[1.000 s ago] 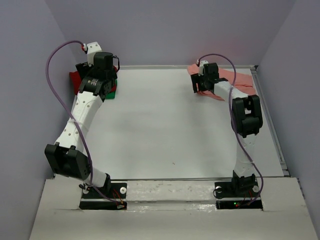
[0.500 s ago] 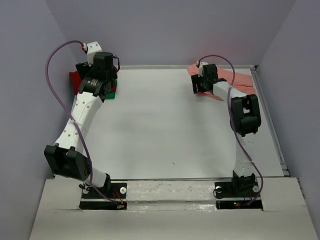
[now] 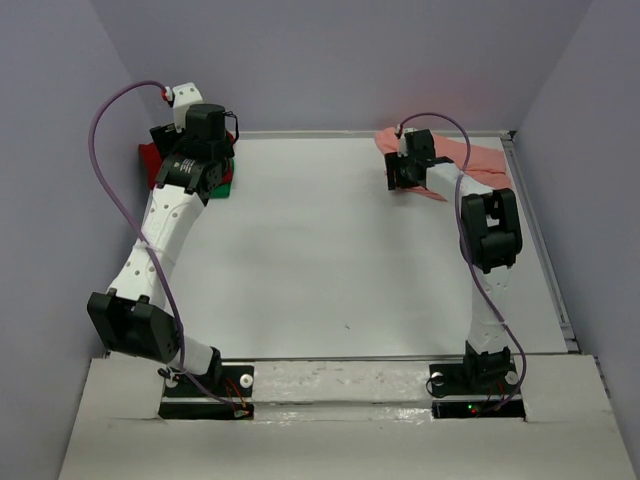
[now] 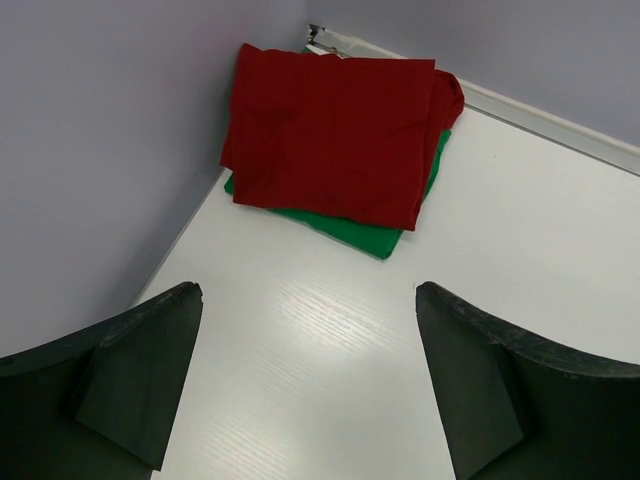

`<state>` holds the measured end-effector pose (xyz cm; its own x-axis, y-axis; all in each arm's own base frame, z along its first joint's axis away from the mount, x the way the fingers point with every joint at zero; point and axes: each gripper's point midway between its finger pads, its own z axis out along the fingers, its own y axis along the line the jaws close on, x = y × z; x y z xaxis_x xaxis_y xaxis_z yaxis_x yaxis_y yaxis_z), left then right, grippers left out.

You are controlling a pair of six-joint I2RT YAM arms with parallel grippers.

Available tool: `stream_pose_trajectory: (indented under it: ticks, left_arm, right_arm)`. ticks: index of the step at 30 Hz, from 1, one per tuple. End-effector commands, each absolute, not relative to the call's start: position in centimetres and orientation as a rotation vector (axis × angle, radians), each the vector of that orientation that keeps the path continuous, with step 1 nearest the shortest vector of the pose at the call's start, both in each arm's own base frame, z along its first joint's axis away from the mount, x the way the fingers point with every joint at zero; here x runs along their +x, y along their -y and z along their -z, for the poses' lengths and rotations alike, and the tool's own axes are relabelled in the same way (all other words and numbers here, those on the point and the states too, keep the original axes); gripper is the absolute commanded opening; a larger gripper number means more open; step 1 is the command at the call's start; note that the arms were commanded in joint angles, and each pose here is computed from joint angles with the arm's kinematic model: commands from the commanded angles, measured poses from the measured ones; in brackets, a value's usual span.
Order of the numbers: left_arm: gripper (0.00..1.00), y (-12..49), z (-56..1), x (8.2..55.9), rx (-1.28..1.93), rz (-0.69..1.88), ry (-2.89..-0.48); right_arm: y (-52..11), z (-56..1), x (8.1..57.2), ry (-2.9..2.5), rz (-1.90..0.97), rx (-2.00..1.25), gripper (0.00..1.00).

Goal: Fold and stack the t-shirts

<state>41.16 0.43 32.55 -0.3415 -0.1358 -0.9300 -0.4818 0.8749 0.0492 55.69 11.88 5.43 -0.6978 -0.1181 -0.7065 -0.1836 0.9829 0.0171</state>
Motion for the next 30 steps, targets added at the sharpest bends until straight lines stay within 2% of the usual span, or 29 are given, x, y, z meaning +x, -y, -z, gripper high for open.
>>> stream_pose_trajectory:
  ticks: [1,5,8,10,14,18,23,30]
  left_arm:
    - [0.99,-0.6,-35.1,40.4,-0.475,-0.348,-1.836]
    - [0.99,-0.7,-35.4,40.3,-0.479,-0.350,-1.829]
    - [0.99,-0.7,-35.4,40.3,-0.479,-0.347,-1.829]
    - [0.99,-0.6,-35.4,40.4,-0.479,-0.342,-1.828]
    - [0.99,-0.5,-35.1,40.4,-0.475,-0.340,-1.837]
    - [0.99,-0.4,-34.9,40.3,-0.474,-0.339,-1.838]
    - [0.99,0.0,-34.1,40.5,-0.463,-0.338,-1.849]
    - [0.99,0.3,-33.6,40.6,-0.460,-0.346,-1.861]
  right_arm:
    - [-11.0,-6.3,55.8,-2.347,-0.076,-0.151,0.65]
    - [-11.1,-5.6,56.0,-2.369,-0.081,-0.154,0.64]
    - [-11.5,-5.8,56.1,-2.369,-0.102,-0.152,0.61]
    - [-11.8,-6.0,56.3,-2.369,-0.123,-0.150,0.55]
    - [-12.4,-6.3,56.8,-2.364,-0.160,-0.162,0.41]
    - [-12.5,-6.7,57.1,-2.358,-0.157,-0.171,0.17]
    - [-12.3,-7.0,57.7,-2.356,-0.132,-0.182,0.01]
    - [-12.2,-10.0,57.2,-2.310,-0.141,-0.165,0.00]
